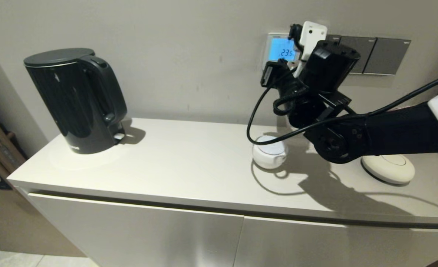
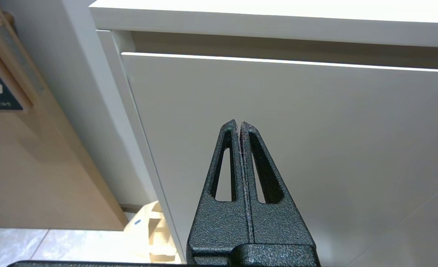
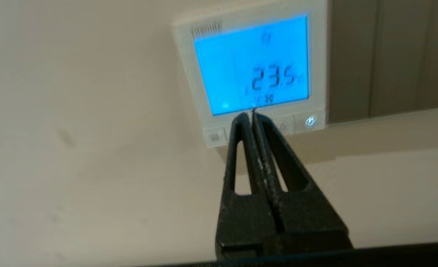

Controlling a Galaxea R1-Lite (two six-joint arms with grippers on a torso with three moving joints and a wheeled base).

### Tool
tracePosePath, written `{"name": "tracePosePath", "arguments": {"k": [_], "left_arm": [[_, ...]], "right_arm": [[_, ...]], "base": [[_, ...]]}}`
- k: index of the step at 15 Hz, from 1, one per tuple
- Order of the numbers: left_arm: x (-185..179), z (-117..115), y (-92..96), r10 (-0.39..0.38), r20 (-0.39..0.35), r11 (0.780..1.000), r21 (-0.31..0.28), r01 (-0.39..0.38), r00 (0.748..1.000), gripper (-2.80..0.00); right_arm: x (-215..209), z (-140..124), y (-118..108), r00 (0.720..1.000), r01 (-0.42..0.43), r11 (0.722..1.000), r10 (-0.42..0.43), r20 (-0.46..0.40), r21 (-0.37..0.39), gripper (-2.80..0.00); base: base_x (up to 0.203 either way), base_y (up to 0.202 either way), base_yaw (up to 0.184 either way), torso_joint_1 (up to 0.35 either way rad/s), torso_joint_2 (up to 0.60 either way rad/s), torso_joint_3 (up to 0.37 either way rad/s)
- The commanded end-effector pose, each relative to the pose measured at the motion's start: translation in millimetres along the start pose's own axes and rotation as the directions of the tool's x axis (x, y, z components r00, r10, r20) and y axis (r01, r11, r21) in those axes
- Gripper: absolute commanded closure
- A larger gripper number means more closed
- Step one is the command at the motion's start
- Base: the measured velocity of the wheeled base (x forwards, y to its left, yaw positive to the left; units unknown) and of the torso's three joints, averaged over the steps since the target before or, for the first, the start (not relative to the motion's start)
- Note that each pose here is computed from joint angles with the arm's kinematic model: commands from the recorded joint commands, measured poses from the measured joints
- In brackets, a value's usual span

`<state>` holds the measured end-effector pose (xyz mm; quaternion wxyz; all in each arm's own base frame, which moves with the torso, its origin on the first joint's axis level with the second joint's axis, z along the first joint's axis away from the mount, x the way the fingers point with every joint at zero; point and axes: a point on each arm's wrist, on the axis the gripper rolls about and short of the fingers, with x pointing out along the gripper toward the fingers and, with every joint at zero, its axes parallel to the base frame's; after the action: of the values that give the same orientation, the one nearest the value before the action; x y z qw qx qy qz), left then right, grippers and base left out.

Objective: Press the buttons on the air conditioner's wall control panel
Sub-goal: Press the temperature increase button, then turn off the central air conditioner

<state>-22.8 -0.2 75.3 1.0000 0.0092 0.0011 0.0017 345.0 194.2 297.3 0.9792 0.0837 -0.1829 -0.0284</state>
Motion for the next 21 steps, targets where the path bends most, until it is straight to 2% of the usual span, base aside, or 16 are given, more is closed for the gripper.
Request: {"name": "tracePosePath", "arguments": {"k": [1, 3, 5, 9, 12, 18, 21], "left_arm": [[0.1, 0.0, 0.0, 0.0, -0.001, 1.0, 0.0, 0.0, 1.0, 0.0], [0.0, 0.0, 0.0, 0.0, 0.001, 1.0, 0.0, 0.0, 1.0, 0.0], [0.1, 0.0, 0.0, 0.0, -0.001, 1.0, 0.0, 0.0, 1.0, 0.0], [0.1, 0.0, 0.0, 0.0, -0.001, 1.0, 0.0, 0.0, 1.0, 0.0], [0.1, 0.0, 0.0, 0.0, -0.001, 1.0, 0.0, 0.0, 1.0, 0.0], [0.0, 0.0, 0.0, 0.0, 0.0, 1.0, 0.0, 0.0, 1.0, 0.0], [0.1, 0.0, 0.0, 0.0, -0.001, 1.0, 0.0, 0.0, 1.0, 0.0]], "right_arm": [[-20.3, 41.7, -7.2, 0.999, -0.01, 0.999, 0.008, 0.051, 0.044, 0.0], [-38.2, 69.6, -20.1, 0.997, -0.008, 0.998, 0.003, 0.074, 0.066, 0.0], [-58.4, 82.5, -38.3, 0.998, 0.005, 0.999, -0.008, 0.061, 0.053, 0.0], [-91.7, 86.8, -113.2, 0.991, 0.132, 0.988, -0.132, 0.016, -0.075, 0.0], [-136.6, 72.5, -151.7, 0.981, 0.176, 0.972, -0.185, -0.048, -0.154, 0.0], [-254.7, 12.8, -205.6, 0.939, 0.205, 0.939, -0.268, -0.215, -0.276, 0.0], [-297.0, 0.2, -224.8, 0.918, 0.267, 0.914, -0.338, -0.21, -0.305, 0.0]], "base": [[0.0, 0.0, 0.0, 0.0, 0.0, 0.0], [0.0, 0.0, 0.0, 0.0, 0.0, 0.0], [0.0, 0.0, 0.0, 0.0, 0.0, 0.0], [0.0, 0.0, 0.0, 0.0, 0.0, 0.0], [0.0, 0.0, 0.0, 0.0, 0.0, 0.0], [0.0, 0.0, 0.0, 0.0, 0.0, 0.0], [0.0, 0.0, 0.0, 0.0, 0.0, 0.0]]}}
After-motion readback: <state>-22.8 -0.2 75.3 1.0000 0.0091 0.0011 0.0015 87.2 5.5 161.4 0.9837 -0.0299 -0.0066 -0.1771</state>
